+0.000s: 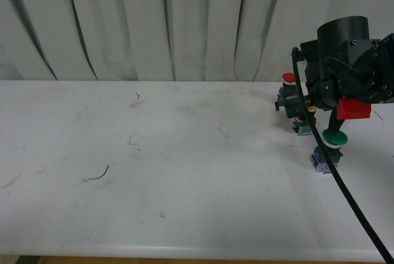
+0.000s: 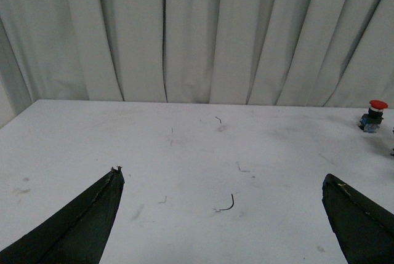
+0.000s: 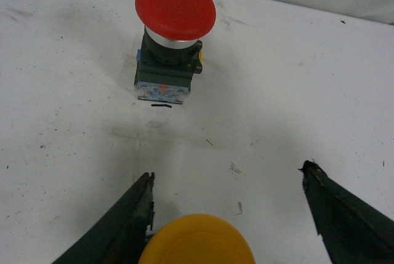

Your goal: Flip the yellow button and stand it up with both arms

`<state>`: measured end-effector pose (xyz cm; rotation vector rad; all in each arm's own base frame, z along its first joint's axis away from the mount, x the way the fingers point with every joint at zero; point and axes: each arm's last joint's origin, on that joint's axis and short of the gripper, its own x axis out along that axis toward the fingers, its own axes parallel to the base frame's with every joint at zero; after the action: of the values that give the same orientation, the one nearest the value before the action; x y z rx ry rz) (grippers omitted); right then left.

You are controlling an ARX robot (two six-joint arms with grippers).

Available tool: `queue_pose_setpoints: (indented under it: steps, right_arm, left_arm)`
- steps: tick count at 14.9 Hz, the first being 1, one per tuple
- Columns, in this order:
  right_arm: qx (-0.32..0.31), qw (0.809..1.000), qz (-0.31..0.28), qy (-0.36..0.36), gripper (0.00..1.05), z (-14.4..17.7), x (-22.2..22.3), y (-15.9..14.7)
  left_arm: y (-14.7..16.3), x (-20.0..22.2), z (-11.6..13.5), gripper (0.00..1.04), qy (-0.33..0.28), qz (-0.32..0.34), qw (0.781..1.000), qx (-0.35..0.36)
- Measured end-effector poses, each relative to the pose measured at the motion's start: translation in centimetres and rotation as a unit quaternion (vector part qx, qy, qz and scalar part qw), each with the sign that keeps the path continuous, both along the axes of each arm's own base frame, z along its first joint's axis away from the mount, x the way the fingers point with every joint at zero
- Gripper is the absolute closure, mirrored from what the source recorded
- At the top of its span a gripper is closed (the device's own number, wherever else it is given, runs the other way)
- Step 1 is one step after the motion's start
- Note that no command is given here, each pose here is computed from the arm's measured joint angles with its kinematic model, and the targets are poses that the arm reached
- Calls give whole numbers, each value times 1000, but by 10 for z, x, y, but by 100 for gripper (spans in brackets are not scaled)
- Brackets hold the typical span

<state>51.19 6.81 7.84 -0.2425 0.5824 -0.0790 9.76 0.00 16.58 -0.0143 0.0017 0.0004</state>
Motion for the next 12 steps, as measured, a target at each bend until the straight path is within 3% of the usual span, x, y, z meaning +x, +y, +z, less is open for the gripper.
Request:
queue_pose_setpoints:
  steps: [2,5,8,12]
  right_arm:
    - [1,1000,-2,-2,5,0,1,-2]
    - [6,1000,1,-12,6,2,-2,-3]
    - [54,981,41,-183,6,105,-52,-41]
    - [120,938,135,-295,6,196,-180,-65]
  left_arm:
    - [0,0,0,7,0,0,1000,0]
    - [0,0,0,7,0,0,1000,0]
    - [0,0,0,7,0,0,1000,0]
    - [0,0,0,7,0,0,1000,0]
